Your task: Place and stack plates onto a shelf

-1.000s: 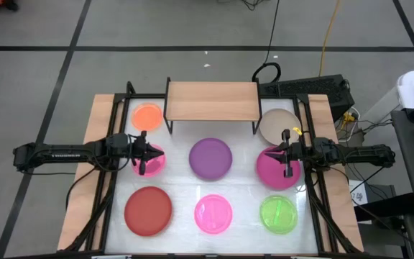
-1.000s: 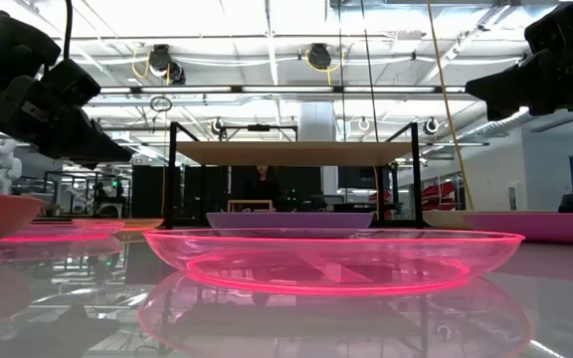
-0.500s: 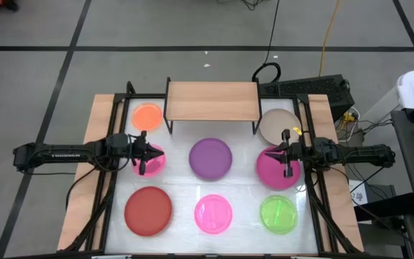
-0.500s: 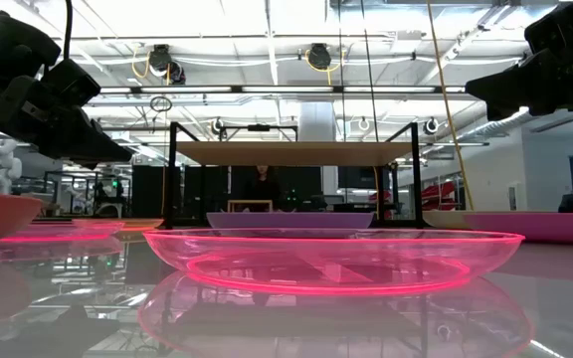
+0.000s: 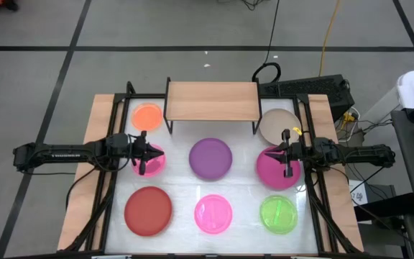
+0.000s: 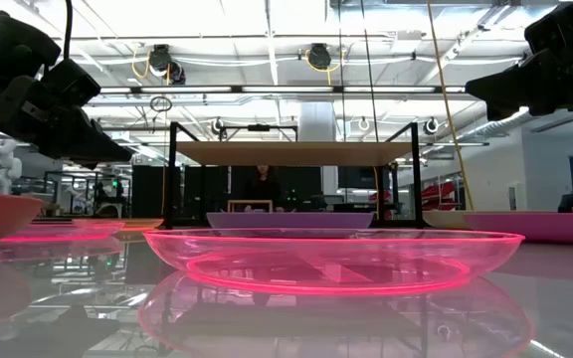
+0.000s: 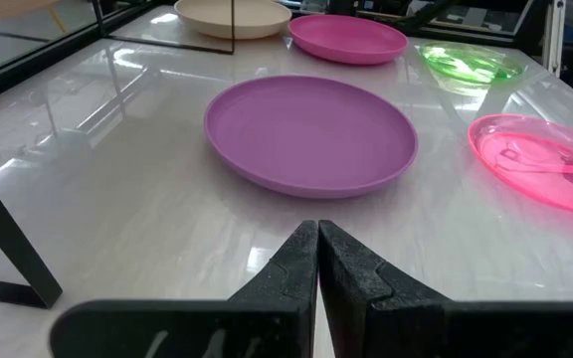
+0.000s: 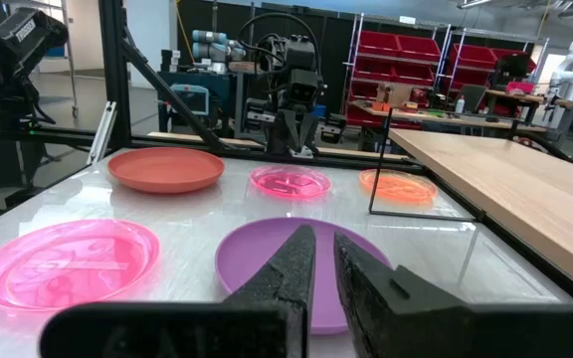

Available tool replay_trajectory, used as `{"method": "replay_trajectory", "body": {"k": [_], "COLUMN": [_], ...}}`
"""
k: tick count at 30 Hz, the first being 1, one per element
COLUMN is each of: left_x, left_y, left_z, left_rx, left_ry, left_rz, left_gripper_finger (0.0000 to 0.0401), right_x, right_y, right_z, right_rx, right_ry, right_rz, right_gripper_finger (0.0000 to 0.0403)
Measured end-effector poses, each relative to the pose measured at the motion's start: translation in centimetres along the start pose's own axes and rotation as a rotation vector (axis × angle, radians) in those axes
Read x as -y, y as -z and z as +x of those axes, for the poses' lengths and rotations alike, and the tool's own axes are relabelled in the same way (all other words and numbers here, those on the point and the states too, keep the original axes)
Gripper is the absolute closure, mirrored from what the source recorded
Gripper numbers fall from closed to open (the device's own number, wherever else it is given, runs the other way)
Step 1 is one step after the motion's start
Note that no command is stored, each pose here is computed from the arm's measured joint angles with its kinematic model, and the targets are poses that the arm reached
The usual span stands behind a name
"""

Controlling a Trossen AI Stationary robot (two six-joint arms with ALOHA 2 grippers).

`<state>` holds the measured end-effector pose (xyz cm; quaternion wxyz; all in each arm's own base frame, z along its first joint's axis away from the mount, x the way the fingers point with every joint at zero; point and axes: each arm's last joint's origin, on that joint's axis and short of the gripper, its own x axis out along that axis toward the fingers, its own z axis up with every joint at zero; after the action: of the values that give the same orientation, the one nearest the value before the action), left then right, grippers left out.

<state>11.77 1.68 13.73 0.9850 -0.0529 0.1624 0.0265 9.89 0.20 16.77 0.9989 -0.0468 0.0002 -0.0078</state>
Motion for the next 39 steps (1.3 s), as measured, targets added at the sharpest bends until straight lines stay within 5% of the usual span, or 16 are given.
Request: {"method": "replay_trajectory", "body": {"k": [24,30,39], "left_x": [0.0,0.0,0.0], "left_y": [0.01,0.01,0.01], "left_z": [0.0,0.0,0.0], "left_rx": [0.0,0.0,0.0], "left_ry": [0.0,0.0,0.0], "left_rz": [0.0,0.0,0.0], "left_gripper_finger": [0.0384,0.0384,0.0384], "right_x": [0.0,0.0,0.0], "right_y": [0.01,0.01,0.0], "right_z": [0.0,0.0,0.0], "right_rx": [0.0,0.0,0.0], "right_ry": [0.0,0.0,0.0], "right_rz": [-0.024,-0.153,-0.154], "right_gripper_finger": [0.0374,0.0374,0.0374]}}
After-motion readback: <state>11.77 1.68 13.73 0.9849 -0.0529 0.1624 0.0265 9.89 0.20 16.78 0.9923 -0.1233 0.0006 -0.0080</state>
